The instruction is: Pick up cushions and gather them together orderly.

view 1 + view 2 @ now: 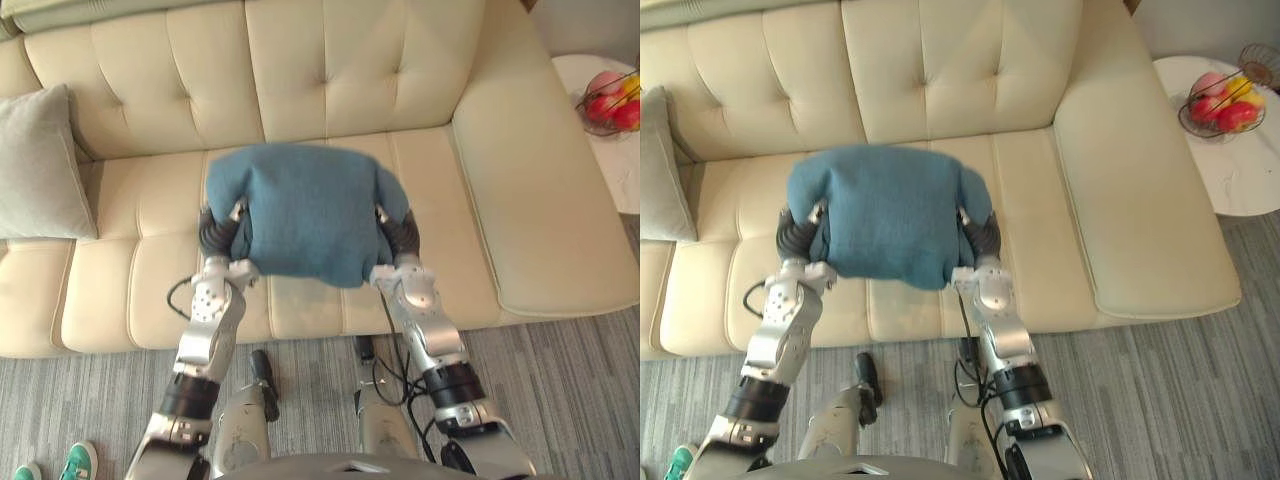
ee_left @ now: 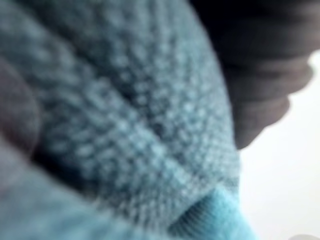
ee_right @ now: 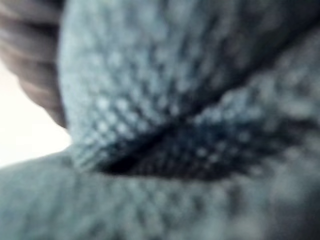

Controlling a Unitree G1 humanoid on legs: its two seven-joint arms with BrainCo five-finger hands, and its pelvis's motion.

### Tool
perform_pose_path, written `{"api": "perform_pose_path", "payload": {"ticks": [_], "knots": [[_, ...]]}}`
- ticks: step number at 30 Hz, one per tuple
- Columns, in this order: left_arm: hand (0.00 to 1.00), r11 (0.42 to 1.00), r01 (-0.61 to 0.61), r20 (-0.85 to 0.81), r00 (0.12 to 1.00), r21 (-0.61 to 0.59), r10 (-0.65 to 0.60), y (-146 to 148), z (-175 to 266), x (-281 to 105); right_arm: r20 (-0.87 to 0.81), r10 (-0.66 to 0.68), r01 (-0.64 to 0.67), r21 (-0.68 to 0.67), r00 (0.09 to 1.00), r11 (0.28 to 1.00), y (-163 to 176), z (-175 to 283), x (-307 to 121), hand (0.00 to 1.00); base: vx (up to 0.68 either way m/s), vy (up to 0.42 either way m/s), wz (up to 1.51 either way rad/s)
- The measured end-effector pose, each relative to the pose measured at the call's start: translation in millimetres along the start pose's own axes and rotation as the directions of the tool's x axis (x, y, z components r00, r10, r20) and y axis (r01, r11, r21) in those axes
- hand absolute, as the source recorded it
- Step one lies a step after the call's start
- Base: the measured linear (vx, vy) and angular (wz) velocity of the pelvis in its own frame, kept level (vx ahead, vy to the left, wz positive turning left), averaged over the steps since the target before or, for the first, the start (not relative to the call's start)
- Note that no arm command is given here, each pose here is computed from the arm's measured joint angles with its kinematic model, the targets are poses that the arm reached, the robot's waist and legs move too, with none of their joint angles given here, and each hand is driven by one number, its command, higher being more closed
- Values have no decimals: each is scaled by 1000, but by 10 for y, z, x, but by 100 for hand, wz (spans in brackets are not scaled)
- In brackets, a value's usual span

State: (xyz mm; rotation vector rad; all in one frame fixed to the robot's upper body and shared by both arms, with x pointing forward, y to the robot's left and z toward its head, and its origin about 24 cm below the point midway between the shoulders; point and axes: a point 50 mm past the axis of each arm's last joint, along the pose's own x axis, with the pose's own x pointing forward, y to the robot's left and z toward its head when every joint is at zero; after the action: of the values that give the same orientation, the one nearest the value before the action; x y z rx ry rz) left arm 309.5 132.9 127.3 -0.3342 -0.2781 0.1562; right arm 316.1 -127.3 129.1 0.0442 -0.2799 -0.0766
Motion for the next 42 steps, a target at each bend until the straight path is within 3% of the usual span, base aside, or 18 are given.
{"api": "perform_pose_path", "payload": {"ticks": [5, 9, 14, 15, 18, 23, 31, 38, 42], "knots": [[100, 1000, 23, 209, 977, 16, -26, -267, 593, 472, 262, -51, 45, 29, 964, 999, 174, 715, 317, 100, -51, -4, 13], [100, 997, 80, 426, 902, 3, -74, -595, 1290, 666, 523, -153, 122, 94, 839, 988, 224, 1423, 348, 100, -12, 7, 19], [100, 997, 77, 609, 791, -13, -53, -922, 1950, 745, 697, -303, 242, 189, 649, 952, 265, 2108, 376, 100, -39, -9, 20], [0, 998, 65, 644, 764, -22, -36, -971, 2090, 742, 728, -345, 270, 224, 592, 936, 260, 2293, 376, 0, -51, -26, 13], [0, 998, 49, 657, 754, -38, -12, -1046, 2196, 770, 735, -406, 309, 275, 543, 911, 243, 2486, 428, 0, -55, -29, 15], [0, 999, 11, 575, 818, -48, 18, -1135, 2141, 930, 687, -462, 366, 294, 561, 883, 108, 2633, 662, 0, -42, -16, 27], [0, 996, -80, 420, 904, -30, 85, -920, 1867, 1177, 608, -355, 308, 186, 710, 933, 37, 2727, 1021, 0, -23, -11, 15], [0, 996, -92, 317, 944, -12, 91, -730, 1579, 1242, 546, -292, 258, 140, 785, 956, -24, 2535, 1128, 0, 22, -4, -1], [0, 995, -98, 337, 936, -34, 104, -609, 1561, 1220, 556, -268, 231, 137, 787, 963, -44, 2476, 1083, 0, 34, -28, -13]]}}
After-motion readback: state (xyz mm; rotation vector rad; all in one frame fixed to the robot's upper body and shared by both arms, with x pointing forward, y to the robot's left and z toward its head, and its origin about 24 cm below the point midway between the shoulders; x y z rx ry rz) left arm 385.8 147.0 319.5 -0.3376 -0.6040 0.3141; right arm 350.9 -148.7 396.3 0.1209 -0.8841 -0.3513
